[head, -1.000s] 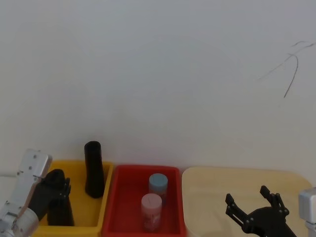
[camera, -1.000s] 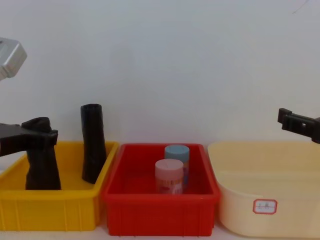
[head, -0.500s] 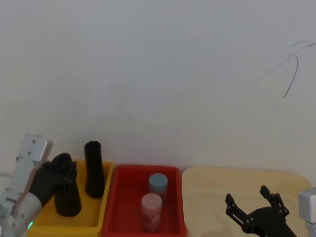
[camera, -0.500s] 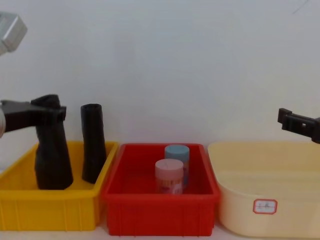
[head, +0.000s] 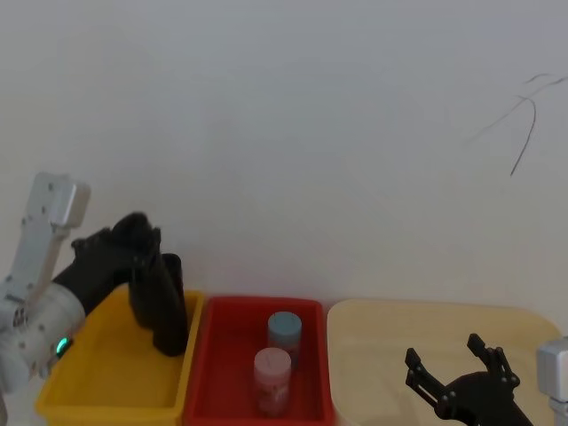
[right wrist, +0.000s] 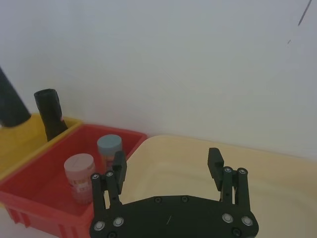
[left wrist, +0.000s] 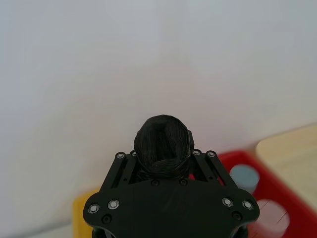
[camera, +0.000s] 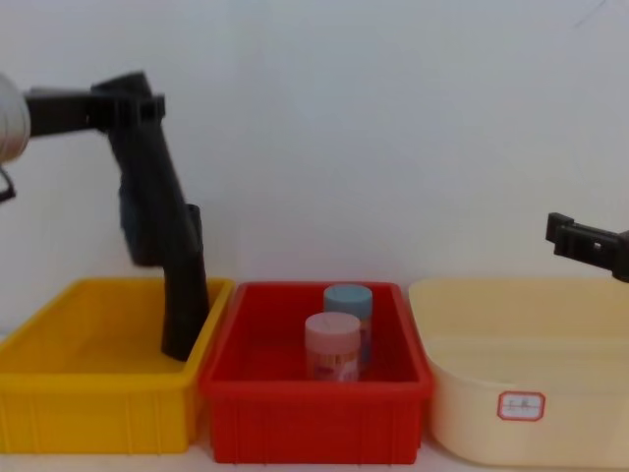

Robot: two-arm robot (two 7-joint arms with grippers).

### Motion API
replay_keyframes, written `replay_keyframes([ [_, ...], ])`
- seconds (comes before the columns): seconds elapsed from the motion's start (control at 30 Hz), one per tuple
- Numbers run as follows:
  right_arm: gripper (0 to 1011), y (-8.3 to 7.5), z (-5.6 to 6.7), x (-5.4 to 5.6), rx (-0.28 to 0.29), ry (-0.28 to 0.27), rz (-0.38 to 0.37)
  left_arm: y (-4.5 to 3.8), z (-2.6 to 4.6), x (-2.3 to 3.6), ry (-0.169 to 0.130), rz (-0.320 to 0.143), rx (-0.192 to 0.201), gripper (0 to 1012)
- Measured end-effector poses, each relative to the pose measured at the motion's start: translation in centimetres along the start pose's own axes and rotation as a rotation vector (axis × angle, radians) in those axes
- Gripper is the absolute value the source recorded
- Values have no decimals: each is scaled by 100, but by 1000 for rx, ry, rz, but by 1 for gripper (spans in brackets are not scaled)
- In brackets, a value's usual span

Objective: Pick up the garbage bag with the one hand and transfer it to the other hand.

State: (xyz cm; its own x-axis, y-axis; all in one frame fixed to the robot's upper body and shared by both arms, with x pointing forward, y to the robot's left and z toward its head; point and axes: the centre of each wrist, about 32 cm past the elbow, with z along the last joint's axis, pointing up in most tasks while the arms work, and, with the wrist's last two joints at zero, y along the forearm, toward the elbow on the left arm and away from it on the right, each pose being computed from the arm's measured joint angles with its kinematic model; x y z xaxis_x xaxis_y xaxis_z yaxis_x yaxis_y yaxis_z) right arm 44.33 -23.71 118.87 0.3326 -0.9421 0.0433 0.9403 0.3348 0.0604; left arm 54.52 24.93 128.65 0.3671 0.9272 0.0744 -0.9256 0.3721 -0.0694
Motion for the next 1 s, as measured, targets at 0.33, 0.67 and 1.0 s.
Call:
replay_keyframes([
  [0.33, 1001, 0, 0, 0, 0, 0, 0, -97, 369, -24, 59, -97, -92, 386],
  [0.67, 1001, 0, 0, 0, 0, 0, 0, -174, 602, -160, 97, -215, -139, 386],
  [1.0, 1001, 0, 0, 0, 0, 0, 0, -243, 692, -372, 93, -330, -137, 386],
])
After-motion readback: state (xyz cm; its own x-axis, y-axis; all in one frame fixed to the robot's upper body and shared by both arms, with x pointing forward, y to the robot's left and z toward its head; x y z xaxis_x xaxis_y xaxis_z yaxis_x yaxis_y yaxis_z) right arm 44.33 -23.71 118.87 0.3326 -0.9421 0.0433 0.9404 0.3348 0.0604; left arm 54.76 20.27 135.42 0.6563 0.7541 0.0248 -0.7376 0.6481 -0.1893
